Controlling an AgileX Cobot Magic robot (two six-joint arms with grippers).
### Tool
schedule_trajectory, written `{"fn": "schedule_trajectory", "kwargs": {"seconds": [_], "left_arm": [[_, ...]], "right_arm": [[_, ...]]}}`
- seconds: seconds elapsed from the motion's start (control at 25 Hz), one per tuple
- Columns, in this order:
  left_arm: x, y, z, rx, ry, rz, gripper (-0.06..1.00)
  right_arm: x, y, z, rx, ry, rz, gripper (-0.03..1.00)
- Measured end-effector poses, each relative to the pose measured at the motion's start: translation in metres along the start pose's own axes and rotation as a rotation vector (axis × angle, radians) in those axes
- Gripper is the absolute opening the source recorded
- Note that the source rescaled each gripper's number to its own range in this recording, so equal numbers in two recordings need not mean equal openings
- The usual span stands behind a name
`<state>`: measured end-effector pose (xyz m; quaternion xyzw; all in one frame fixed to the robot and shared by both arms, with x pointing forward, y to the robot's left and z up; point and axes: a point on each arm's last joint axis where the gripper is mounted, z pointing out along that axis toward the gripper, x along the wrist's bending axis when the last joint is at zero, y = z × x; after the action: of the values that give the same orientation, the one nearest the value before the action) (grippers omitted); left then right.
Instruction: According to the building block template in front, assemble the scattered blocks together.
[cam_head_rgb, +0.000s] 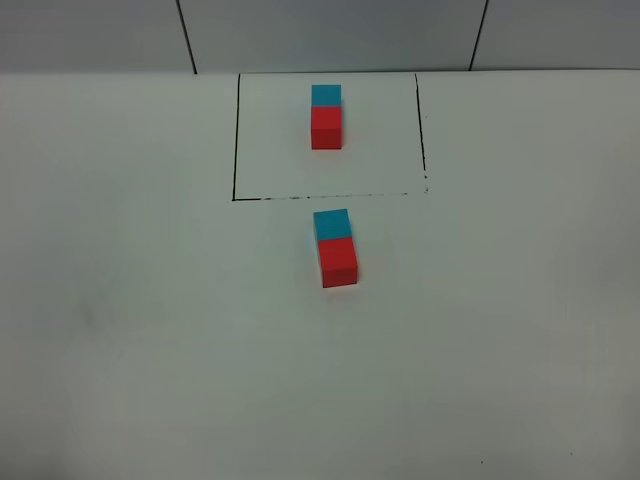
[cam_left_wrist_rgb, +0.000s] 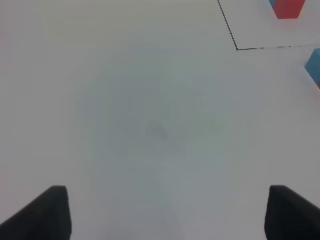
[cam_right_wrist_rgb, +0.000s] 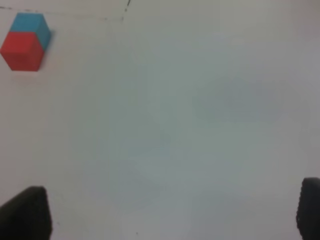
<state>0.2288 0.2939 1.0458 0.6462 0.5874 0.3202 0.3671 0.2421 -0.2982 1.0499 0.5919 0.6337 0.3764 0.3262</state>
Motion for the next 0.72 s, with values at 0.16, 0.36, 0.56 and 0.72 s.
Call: {"fn": "schedule_trajectory", "kwargs": {"seconds": [0.16,0.36,0.56,0.72], "left_arm": [[0.0000,0.0000,0.0000,0.000,0.000,0.000,0.86],[0.0000,0.0000,0.0000,0.000,0.000,0.000,0.86],[0.0000,0.0000,0.0000,0.000,0.000,0.000,0.86],[0.0000,0.0000,0.0000,0.000,0.000,0.000,0.86]], "right_arm": [[-0.0002,-0.0039,-0.0066,-0.050,0.019,-0.011,0.95],[-0.0002,-0.0040,-0.0068,-0.051,0.019,-0.013,0.92],[-0.0002,-0.0040,-0.0068,-0.051,0.019,-0.013,0.88],[-0.0002,-0.0040,-0.0068,-0.051,0.019,-0.013,0.86]]}}
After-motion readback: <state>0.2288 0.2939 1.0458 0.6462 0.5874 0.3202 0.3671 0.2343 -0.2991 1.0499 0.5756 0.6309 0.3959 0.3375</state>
